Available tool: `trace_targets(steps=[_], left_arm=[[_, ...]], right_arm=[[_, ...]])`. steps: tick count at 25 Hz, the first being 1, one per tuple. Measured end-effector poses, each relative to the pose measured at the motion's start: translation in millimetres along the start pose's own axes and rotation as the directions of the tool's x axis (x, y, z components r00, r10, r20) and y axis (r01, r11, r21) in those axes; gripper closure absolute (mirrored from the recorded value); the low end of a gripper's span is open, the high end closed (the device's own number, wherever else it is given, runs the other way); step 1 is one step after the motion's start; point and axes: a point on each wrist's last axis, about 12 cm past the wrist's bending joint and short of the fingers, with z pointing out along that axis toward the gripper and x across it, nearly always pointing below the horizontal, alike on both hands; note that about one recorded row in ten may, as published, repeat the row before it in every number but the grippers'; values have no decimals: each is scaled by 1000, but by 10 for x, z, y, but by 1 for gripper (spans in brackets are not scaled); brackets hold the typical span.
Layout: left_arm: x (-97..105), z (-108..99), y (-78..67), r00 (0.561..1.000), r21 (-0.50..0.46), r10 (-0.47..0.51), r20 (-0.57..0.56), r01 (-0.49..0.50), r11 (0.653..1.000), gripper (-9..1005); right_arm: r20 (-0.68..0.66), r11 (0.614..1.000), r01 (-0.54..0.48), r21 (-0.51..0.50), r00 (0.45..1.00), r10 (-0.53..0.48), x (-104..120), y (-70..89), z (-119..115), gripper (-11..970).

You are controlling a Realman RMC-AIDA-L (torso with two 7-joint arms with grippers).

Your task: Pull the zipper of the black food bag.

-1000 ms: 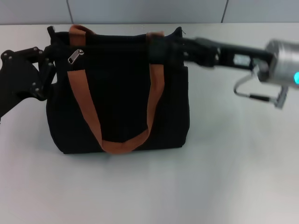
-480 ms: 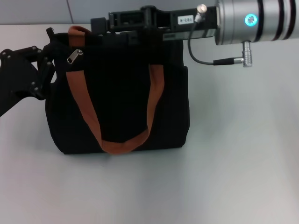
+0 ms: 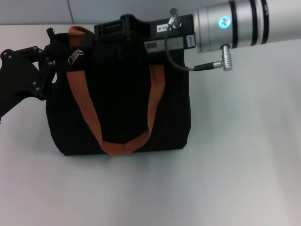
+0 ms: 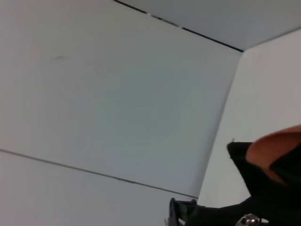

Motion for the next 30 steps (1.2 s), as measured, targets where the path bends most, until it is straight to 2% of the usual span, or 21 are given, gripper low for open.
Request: trace_targets(steps=[8,18,25,30], left_arm=[[-2,17,6,1000,2,1,0,-1,1000,970],[-1,36,4,1000,7,1,0,-1,1000,961],[-2,40,5,1000,7,1,2,-1,1000,955],[-11,81,-25,1000,33,-11,20,10,999,951]], right_arm=[[13,998,-54,12,998,54,-5,-35,141,467],[18,996,-80,26,997,79,4,-68,200,481],[16,994,-99,39,995,99,33,-112,216,662],[36,994,-110,20,993,109,37,-125,223,662]])
